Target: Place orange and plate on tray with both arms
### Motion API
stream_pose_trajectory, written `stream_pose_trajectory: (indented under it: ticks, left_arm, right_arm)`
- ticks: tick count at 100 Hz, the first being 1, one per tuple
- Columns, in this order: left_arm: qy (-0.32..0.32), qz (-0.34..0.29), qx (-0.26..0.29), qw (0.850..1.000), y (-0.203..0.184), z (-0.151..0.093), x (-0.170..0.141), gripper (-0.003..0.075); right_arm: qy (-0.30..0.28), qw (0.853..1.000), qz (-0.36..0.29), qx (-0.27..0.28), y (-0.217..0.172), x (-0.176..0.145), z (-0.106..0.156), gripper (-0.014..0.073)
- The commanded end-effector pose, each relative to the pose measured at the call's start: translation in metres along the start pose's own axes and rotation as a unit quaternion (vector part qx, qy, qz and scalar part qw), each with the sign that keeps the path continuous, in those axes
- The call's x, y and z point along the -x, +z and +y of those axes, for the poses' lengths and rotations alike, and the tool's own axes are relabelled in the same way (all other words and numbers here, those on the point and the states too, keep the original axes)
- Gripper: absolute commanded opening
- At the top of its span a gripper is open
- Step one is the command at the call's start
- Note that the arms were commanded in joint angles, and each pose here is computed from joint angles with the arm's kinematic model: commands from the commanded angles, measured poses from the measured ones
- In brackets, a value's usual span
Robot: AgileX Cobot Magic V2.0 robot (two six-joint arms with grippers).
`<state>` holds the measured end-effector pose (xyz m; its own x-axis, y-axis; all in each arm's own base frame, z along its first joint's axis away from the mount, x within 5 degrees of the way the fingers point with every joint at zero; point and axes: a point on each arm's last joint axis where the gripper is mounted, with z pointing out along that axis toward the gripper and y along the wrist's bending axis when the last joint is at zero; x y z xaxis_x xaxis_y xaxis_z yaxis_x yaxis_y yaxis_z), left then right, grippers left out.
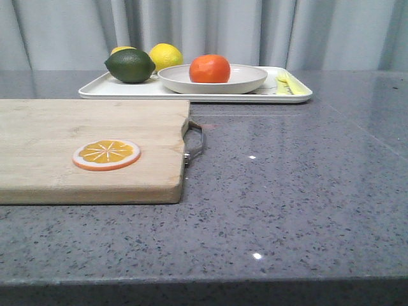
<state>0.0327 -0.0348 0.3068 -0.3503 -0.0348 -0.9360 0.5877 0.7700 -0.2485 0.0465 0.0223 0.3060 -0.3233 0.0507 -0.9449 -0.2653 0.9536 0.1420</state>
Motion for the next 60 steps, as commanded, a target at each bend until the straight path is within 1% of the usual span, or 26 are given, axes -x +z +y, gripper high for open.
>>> stream_pose_trajectory:
  ticks: [1,15,23,42,60]
  left_arm:
    - [-0.005,-0.042,-0.006,0.999,-0.001,-0.002,0.011,-0.0020]
    - [0.002,-0.063,0.008,0.998,0.006,0.003,0.007,-0.0020]
    - [-0.002,-0.089,0.026,0.996,0.010,0.007,0.005,-0.0020]
    - [-0.007,-0.145,0.101,0.984,0.016,0.021,0.001,-0.0020]
    - [0.011,-0.185,0.180,0.966,0.016,0.035,-0.006,-0.0020]
  right_arm:
    - [-0.007,0.999,-0.045,-0.004,-0.003,0.013,0.000,-0.0067]
    - [-0.007,0.999,-0.045,-0.004,-0.003,0.013,0.000,-0.0067]
    - [-0.007,0.999,-0.045,-0.004,-0.003,0.013,0.000,-0.0067]
    - [-0.007,0.999,-0.045,-0.004,-0.003,0.013,0.000,-0.0067]
    - [-0.007,0.999,-0.045,-0.004,-0.003,0.013,0.000,-0.0067]
